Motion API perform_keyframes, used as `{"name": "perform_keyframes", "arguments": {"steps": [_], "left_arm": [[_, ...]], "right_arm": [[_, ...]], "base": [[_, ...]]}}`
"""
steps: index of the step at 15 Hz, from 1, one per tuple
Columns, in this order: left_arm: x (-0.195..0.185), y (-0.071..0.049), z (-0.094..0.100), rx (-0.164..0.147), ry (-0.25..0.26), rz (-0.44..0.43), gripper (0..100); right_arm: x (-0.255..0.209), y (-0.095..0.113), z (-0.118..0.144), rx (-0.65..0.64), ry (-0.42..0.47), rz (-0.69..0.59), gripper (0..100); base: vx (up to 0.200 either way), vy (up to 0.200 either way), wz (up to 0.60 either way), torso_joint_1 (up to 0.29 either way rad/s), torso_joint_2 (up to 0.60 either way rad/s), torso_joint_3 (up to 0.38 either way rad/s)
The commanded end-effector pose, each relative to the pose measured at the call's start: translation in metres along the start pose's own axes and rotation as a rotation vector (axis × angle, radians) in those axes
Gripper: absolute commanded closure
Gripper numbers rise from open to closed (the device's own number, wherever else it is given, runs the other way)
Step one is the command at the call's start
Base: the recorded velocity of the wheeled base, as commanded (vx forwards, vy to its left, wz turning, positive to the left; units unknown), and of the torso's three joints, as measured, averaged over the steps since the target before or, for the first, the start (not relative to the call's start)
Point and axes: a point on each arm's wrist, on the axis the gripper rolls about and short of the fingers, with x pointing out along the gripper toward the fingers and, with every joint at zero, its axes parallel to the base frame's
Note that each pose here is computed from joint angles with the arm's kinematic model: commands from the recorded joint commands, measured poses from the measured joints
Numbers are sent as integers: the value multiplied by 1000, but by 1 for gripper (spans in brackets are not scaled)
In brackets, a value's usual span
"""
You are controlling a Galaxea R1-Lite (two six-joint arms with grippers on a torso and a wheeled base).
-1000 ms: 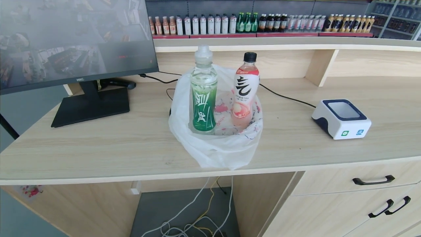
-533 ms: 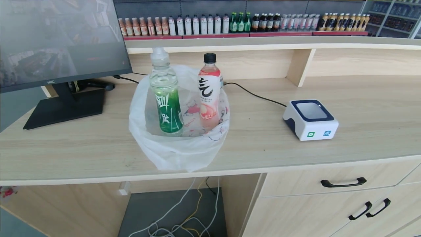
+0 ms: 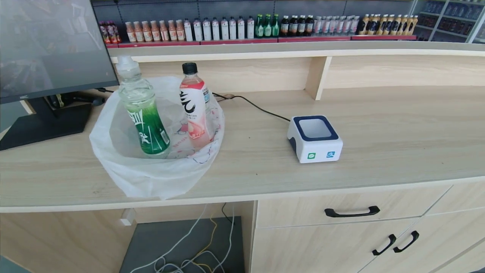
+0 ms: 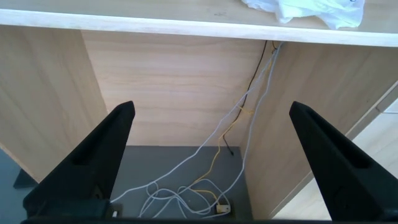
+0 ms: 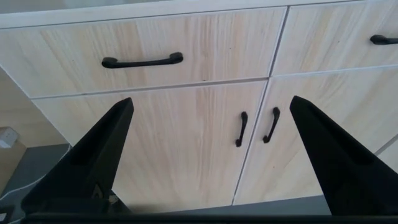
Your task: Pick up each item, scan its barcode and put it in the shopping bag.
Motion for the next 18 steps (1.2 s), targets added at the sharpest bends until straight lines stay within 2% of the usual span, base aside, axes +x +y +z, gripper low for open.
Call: {"name": "perform_keyframes", "arguments": {"steps": [1, 7, 18], "left_arm": [[0, 0, 0, 0, 0, 0, 0], [0, 0, 0, 1, 0, 0, 0], [0, 0, 0, 3, 0, 0, 0]], "right_arm": [[0, 0, 0, 0, 2, 0, 0], [0, 0, 0, 6, 2, 0, 0], [0, 0, 0, 14, 2, 0, 0]], "base": [[0, -200, 0, 2, 2, 2], [0, -200, 0, 2, 1, 4], [0, 0, 0, 0, 0, 0]]}}
